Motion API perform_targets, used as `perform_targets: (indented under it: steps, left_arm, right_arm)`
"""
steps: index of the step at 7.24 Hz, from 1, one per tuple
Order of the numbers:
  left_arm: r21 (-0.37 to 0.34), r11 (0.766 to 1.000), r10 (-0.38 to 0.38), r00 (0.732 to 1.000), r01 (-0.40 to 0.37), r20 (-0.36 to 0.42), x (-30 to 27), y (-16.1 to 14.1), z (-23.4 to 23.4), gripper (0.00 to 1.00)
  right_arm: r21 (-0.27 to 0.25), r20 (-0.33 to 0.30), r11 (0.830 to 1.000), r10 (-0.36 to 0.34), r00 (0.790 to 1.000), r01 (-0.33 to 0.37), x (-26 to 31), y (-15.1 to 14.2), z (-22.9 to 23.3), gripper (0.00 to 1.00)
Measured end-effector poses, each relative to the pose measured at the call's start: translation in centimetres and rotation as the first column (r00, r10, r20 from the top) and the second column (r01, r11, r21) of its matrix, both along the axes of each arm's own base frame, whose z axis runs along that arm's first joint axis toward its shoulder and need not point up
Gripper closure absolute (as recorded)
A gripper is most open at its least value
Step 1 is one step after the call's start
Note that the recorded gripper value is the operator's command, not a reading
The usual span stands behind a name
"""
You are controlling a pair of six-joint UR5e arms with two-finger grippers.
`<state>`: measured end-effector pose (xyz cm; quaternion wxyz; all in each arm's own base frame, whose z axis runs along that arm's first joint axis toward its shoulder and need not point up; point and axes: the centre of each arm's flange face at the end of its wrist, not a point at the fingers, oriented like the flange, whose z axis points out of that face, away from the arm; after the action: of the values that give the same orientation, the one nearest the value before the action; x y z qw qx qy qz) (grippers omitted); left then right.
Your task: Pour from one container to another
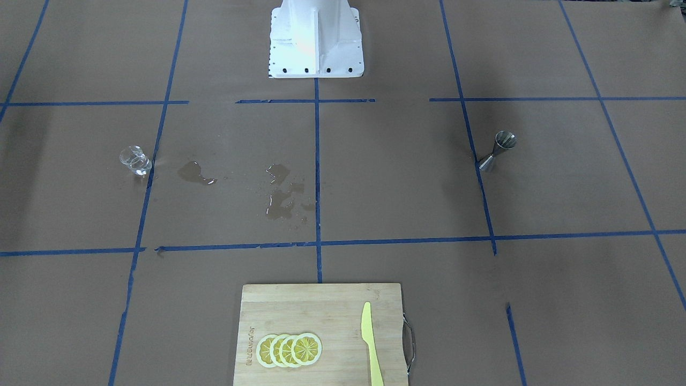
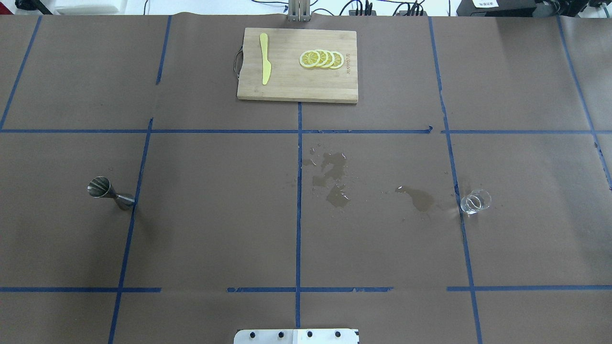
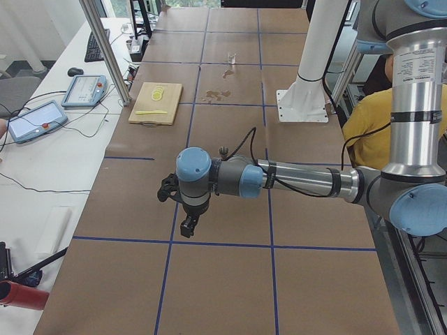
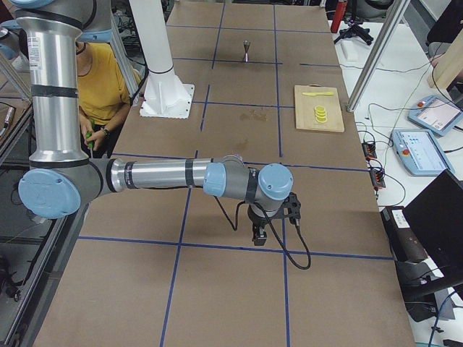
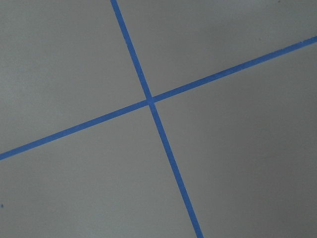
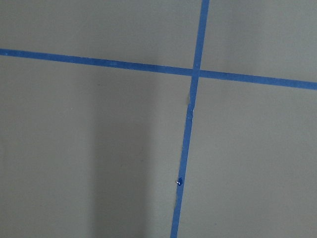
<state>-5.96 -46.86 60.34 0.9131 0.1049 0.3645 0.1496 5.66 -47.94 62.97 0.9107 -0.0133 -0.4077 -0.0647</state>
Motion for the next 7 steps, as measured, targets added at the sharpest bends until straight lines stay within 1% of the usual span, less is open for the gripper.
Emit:
perform_targets:
  steps: [2,3,5,7]
  left_arm:
    - [0.001,1.000,-0.001,1.000,0.001,-0.001,-0.02,0.02,-0.05,0.00]
    - [-0.001,1.000,-0.003,1.000,0.003,-0.004,0.01,0.00,-0.07,0.00]
    - [0.010,1.000,-0.002,1.000,0.002,-0.010,0.10,-0.25,-0.32,0.00]
    - [0.070,0.998,-0.001,1.000,0.002,-0.013,0.23,-0.54,-0.79,0.00]
  right_arm:
    - [0.000,0.029,1.000,0.003,1.000,-0.003,-0.20,0.37,-0.21,0.00]
    - [0.009,0.037,1.000,0.003,0.999,-0.003,-0.25,0.42,-0.33,0.00]
    - [0.060,0.042,0.998,-0.001,0.999,-0.002,-0.42,0.41,-0.39,0.00]
    - [0.085,0.044,0.996,-0.008,0.999,0.005,-0.91,0.32,-0.49,0.00]
